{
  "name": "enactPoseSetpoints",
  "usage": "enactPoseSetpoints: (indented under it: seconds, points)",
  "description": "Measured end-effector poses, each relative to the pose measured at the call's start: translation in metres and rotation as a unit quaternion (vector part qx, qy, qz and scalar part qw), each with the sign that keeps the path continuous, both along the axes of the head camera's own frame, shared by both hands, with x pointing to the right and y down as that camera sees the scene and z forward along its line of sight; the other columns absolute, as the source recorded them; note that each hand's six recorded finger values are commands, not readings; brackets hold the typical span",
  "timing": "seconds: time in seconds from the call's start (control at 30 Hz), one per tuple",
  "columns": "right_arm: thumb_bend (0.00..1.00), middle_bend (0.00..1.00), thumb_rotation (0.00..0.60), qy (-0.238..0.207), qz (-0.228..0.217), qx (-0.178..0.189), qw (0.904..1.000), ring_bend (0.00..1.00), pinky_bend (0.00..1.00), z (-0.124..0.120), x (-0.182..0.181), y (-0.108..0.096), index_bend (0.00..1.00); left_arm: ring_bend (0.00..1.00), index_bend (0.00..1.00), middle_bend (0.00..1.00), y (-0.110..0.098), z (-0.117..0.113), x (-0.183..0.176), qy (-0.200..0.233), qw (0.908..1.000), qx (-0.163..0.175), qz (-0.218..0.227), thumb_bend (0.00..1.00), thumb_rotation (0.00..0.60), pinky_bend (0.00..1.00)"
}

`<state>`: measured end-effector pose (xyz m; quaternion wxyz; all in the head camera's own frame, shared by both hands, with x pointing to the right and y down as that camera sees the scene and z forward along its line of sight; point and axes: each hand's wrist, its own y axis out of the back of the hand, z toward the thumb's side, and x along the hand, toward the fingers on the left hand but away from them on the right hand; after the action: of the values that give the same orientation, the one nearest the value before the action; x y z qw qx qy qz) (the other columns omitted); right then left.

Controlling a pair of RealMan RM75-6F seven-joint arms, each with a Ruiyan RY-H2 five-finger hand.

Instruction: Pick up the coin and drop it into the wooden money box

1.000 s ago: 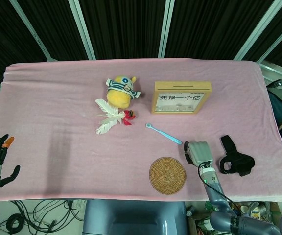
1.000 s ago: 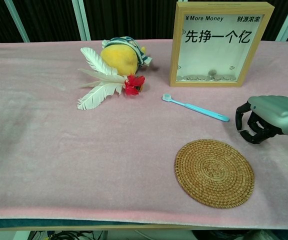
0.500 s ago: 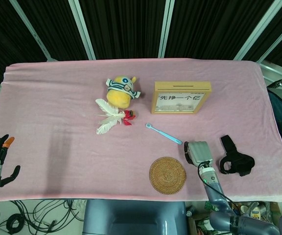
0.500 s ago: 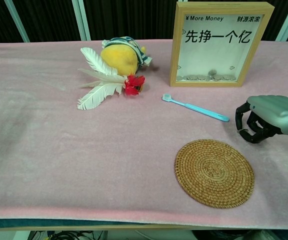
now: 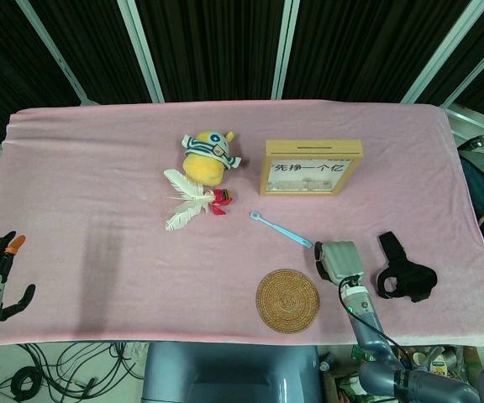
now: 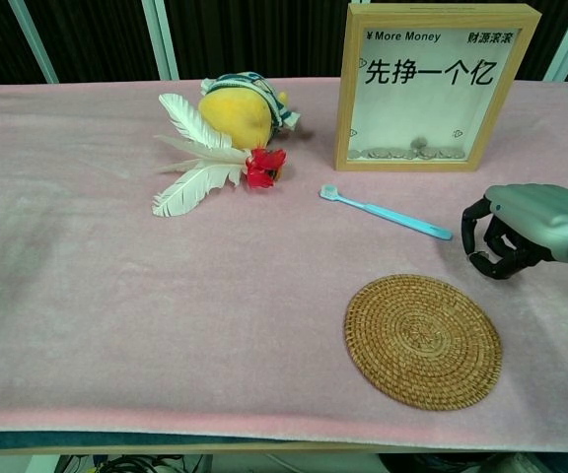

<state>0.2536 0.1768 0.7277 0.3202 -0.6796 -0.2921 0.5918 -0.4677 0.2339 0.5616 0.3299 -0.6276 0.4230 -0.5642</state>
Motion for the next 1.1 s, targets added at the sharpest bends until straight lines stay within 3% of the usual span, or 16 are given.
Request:
enactPoseSetpoints:
  seconds: [0.7, 1.1]
  points:
    - [0.41, 0.87, 0.600, -0.007, 0.001, -0.002, 1.0000, 0.89, 0.93, 0.000, -0.002, 0.001, 0.64, 0.00, 0.06, 0.00, 0.001, 0.001, 0.000, 0.000, 1.0000, -0.003, -0.002, 0.35, 0.600, 0.00]
    - [0.43, 0.87, 0.600, -0.034, -0.004, 0.016, 0.9993, 0.89, 0.93, -0.025, -0.015, -0.014, 0.65, 0.00, 0.06, 0.00, 0.000, 0.000, 0.000, 0.002, 1.0000, 0.000, -0.003, 0.35, 0.600, 0.00]
